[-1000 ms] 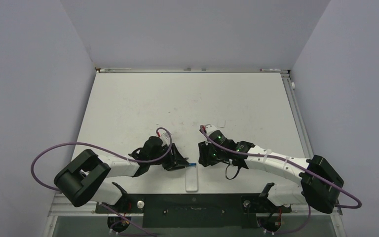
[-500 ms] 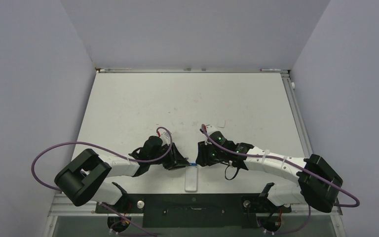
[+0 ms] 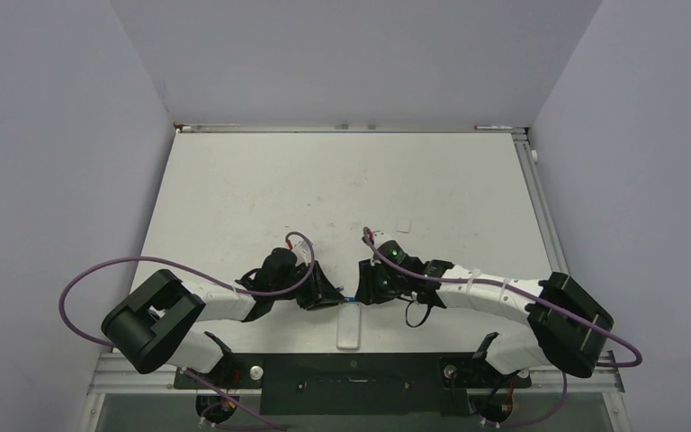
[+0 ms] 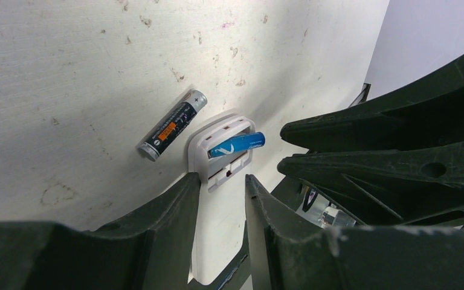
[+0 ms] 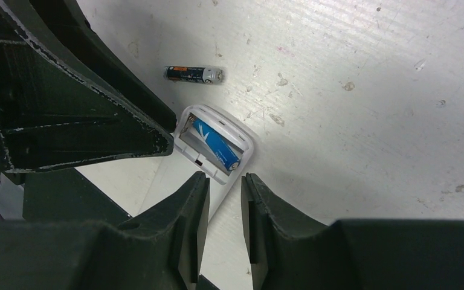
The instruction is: Load the batteries into the remote control
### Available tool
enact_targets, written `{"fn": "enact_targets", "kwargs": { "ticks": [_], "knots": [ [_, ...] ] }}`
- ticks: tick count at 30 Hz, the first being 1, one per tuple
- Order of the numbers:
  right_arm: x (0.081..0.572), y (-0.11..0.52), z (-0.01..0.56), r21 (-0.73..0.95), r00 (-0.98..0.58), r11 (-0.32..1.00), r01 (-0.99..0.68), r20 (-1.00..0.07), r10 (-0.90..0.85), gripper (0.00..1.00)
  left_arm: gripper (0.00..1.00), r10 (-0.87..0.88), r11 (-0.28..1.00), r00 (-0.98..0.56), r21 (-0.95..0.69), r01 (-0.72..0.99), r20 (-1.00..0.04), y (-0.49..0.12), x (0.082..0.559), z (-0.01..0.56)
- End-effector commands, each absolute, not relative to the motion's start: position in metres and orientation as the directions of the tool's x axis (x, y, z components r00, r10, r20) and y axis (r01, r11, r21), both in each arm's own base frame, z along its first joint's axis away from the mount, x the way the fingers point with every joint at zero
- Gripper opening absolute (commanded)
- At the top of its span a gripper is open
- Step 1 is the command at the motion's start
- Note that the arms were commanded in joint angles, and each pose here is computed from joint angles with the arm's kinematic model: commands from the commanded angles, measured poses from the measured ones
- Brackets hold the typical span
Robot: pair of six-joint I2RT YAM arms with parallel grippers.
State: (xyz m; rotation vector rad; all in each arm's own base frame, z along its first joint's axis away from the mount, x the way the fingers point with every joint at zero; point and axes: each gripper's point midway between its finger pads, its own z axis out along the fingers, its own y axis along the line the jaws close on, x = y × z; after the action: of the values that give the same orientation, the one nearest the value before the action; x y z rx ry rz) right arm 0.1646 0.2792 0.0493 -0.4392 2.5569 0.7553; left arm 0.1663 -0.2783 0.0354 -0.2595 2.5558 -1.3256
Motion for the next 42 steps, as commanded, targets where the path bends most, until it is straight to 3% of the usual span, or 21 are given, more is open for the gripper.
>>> {"fn": "enact_targets", "kwargs": {
  "ticks": [1,29,42],
  "knots": [
    [0.171,0.289,0.052,0.465,-0.853,0.787,-0.406,-0.501,-0.144,0.26,0.3,-0.259,0.546,-0.949,-0.838,0.01,-0.18,-0.285,0.175,0.045],
    [0.173,0.298,0.048,0.471,-0.855,0.775,-0.421,-0.493,-0.164,0.18,0.27,-0.254,0.547,-0.951,-0.837,0.008,-0.175,-0.286,0.175,0.045],
    [0.18,0.29,0.056,0.426,-0.837,0.803,-0.417,-0.524,-0.158,0.24,0.27,-0.255,0.544,-0.951,-0.839,0.009,-0.175,-0.287,0.175,0.046]
  ]
}}
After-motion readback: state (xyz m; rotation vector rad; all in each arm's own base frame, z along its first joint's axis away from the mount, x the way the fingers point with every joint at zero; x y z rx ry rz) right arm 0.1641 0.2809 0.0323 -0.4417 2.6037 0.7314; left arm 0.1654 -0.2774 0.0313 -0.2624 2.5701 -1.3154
